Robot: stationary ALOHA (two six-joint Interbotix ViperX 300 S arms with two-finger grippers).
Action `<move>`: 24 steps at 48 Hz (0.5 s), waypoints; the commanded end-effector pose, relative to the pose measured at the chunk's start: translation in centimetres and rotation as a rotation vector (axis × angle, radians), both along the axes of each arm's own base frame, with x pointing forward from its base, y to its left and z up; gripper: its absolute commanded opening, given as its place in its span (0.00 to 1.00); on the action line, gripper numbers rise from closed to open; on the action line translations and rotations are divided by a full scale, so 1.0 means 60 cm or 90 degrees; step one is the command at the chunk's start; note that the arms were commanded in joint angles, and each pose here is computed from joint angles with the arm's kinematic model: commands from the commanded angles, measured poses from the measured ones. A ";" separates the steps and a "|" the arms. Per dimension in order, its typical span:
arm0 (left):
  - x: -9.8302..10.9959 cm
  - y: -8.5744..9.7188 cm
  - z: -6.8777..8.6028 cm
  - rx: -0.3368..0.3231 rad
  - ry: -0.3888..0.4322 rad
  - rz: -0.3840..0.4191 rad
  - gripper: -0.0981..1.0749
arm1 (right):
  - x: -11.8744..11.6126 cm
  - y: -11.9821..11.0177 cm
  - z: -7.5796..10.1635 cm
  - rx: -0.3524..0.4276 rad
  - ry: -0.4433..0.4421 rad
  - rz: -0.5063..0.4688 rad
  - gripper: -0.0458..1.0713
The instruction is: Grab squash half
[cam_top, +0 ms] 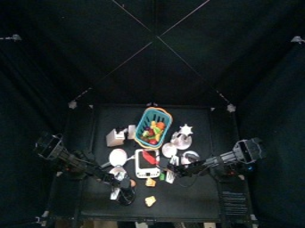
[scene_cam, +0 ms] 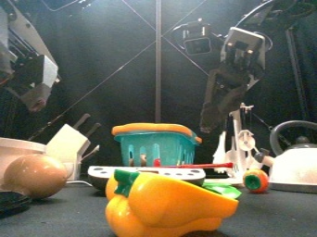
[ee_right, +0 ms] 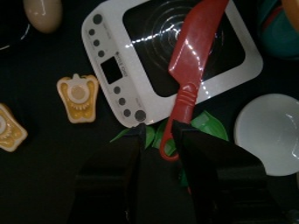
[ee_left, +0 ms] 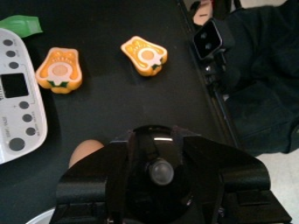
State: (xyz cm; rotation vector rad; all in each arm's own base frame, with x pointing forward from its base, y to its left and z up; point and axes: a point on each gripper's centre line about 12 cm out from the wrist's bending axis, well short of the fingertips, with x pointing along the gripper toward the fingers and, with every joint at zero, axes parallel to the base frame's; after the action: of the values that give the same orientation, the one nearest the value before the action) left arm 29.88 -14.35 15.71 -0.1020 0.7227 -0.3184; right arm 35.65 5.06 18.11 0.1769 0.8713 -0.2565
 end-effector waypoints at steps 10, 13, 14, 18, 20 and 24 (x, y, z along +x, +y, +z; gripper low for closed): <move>0.073 0.038 0.020 0.005 -0.063 0.065 0.76 | -0.016 -0.011 0.036 -0.019 -0.019 -0.018 0.68; 0.092 0.045 0.010 0.020 -0.056 0.066 0.76 | -0.021 -0.010 0.033 -0.016 -0.014 -0.020 0.68; 0.099 0.049 0.007 0.026 -0.053 0.067 0.76 | -0.021 -0.010 0.034 -0.016 -0.014 -0.021 0.68; 0.128 0.063 -0.005 0.056 -0.046 0.061 0.76 | -0.024 -0.012 0.033 -0.018 -0.014 -0.021 0.68; 0.138 0.067 -0.008 0.068 -0.041 0.056 0.76 | -0.025 -0.013 0.034 -0.018 -0.014 -0.021 0.68; 0.154 0.079 -0.015 0.088 -0.031 0.049 0.77 | -0.029 -0.014 0.028 -0.015 -0.007 -0.025 0.68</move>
State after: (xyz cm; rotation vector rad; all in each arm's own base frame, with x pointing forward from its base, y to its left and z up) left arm 37.55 -10.17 13.87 -0.0136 0.7130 -0.1986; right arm 34.01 4.23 18.66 0.1541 0.8843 -0.3067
